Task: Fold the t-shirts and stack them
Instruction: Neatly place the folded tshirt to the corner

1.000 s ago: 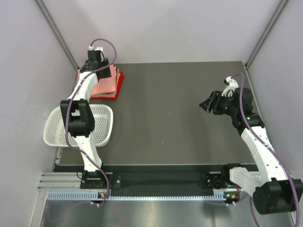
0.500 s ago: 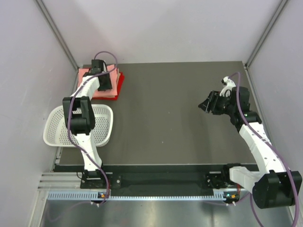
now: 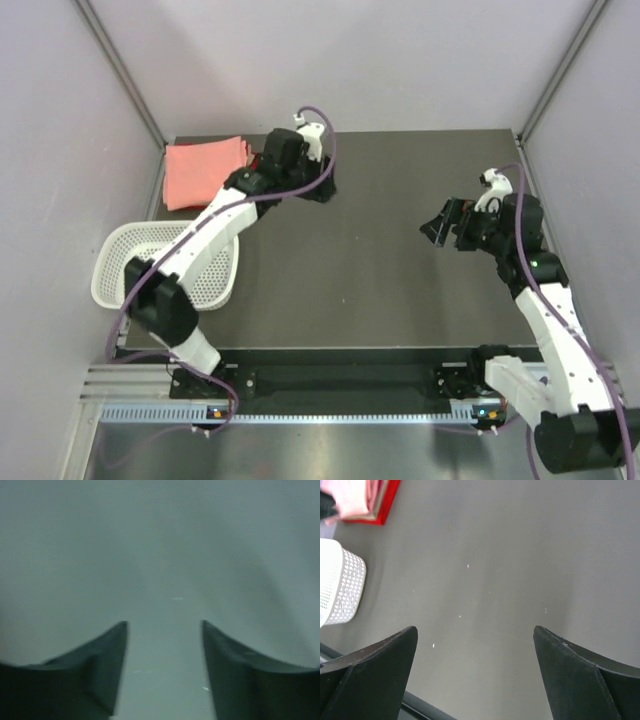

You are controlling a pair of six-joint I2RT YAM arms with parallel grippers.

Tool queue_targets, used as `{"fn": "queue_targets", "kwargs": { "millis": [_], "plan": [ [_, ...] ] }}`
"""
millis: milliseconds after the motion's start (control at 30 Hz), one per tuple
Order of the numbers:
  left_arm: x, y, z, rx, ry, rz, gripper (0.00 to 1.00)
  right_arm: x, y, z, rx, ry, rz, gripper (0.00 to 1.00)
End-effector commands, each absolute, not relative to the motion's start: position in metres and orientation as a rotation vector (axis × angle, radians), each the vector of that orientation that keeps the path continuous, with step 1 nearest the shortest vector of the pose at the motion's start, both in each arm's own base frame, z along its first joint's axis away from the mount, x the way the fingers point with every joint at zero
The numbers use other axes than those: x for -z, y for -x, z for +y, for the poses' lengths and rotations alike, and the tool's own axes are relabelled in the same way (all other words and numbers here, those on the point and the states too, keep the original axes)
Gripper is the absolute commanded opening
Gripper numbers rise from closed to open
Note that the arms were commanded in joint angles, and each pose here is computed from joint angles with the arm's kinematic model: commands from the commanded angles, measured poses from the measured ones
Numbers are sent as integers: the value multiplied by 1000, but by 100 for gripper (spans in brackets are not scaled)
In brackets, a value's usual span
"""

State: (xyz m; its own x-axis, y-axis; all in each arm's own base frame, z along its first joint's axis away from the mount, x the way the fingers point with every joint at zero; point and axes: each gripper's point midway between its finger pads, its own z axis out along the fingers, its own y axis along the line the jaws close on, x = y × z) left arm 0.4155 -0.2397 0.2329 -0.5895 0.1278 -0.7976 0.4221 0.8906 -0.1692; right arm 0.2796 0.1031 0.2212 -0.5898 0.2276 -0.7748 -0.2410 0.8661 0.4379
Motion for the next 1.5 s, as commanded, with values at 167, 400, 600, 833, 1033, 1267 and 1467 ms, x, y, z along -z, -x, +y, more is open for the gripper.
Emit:
{"fn": "queue_targets", "kwargs": {
  "millis": [167,400,600,833,1033,1267,1467],
  "plan": [
    [-297,-315,-289,950,-526,1941,99,-261,-258,90,-596,-99,2012,100],
    [-309,-287,-269,963,-476,1860,99,-269,-249,95,-648,-110,1966,100],
    [-309,-278,-254,919,-444,1833,99,-286,-240,90,-624,-94,1893,100],
    [-318,-271,-254,961,-429,1800,99,-276,-237,90,-624,-97,1912,100],
    [-322,-266,-256,988,-441,1787,99,-273,-235,89,-619,-96,1913,100],
    [-321,-263,-258,1016,-446,1782,99,-275,-234,89,-616,-93,1909,100],
    [-322,-262,-258,1021,-442,1782,99,-278,-232,90,-624,-86,1896,100]
  ]
}}
